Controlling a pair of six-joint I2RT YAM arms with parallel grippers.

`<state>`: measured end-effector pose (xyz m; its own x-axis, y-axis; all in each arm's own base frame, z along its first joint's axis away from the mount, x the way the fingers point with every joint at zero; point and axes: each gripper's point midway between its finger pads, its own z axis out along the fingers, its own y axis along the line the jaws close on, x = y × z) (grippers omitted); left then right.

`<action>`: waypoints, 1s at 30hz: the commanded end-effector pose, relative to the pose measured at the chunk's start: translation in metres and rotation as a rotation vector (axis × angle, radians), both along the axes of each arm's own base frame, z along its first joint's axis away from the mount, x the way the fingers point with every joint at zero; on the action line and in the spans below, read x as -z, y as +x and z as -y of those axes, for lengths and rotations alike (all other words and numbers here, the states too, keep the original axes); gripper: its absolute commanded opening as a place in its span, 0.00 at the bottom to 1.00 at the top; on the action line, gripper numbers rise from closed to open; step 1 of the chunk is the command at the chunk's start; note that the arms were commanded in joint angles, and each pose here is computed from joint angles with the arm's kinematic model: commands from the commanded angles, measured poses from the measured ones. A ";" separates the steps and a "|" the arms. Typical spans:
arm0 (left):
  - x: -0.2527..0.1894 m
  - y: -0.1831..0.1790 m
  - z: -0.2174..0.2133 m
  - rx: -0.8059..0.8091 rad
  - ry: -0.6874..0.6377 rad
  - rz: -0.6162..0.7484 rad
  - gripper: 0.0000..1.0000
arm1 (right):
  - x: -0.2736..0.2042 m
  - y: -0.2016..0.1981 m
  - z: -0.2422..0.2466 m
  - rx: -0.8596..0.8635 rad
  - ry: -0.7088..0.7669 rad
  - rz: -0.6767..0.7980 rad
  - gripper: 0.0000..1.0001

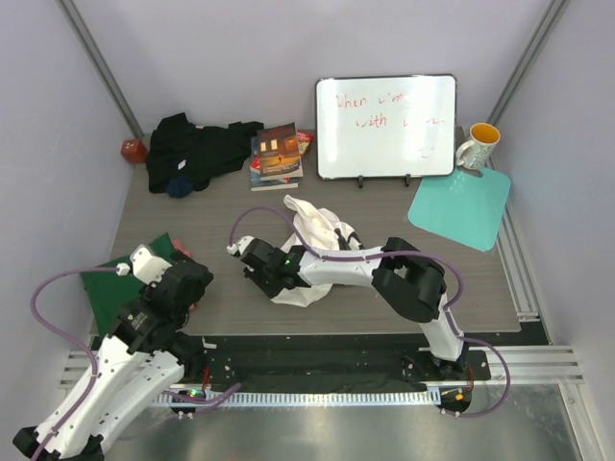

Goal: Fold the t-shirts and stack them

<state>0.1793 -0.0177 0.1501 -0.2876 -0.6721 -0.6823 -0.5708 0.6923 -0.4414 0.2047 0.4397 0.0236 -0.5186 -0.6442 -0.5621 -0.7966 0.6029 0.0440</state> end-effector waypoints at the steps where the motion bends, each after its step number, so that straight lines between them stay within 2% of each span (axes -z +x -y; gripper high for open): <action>1: -0.009 0.007 0.000 -0.018 -0.016 0.055 0.75 | 0.010 -0.005 -0.002 -0.014 -0.011 -0.030 0.10; 3: -0.007 0.007 0.001 -0.013 -0.016 0.049 0.75 | 0.012 -0.006 -0.002 -0.018 -0.019 -0.044 0.13; 5: -0.004 0.007 0.002 -0.008 -0.016 0.041 0.74 | 0.019 -0.008 0.000 -0.019 -0.033 -0.058 0.09; 6: -0.004 0.007 0.002 -0.007 -0.017 0.041 0.75 | 0.022 -0.010 0.000 -0.022 -0.036 -0.067 0.01; 8: -0.004 0.007 0.003 -0.003 -0.020 0.040 0.74 | 0.022 -0.011 0.000 -0.026 -0.035 -0.076 0.01; 13: -0.006 0.010 0.006 0.009 -0.022 0.048 0.75 | -0.009 0.001 0.001 0.002 -0.002 0.001 0.01; 17: -0.004 0.012 0.009 0.018 -0.020 0.038 0.75 | -0.076 0.034 0.009 0.057 0.047 0.123 0.01; 18: -0.004 0.013 0.011 0.022 -0.027 0.040 0.75 | -0.116 0.042 0.009 0.066 0.102 0.165 0.01; 23: 0.002 0.015 0.016 0.038 -0.033 0.024 0.75 | -0.237 0.073 0.029 0.136 0.215 0.369 0.01; 30: 0.013 0.029 0.045 0.165 -0.048 -0.008 0.75 | -0.361 0.078 0.062 0.202 0.343 0.529 0.01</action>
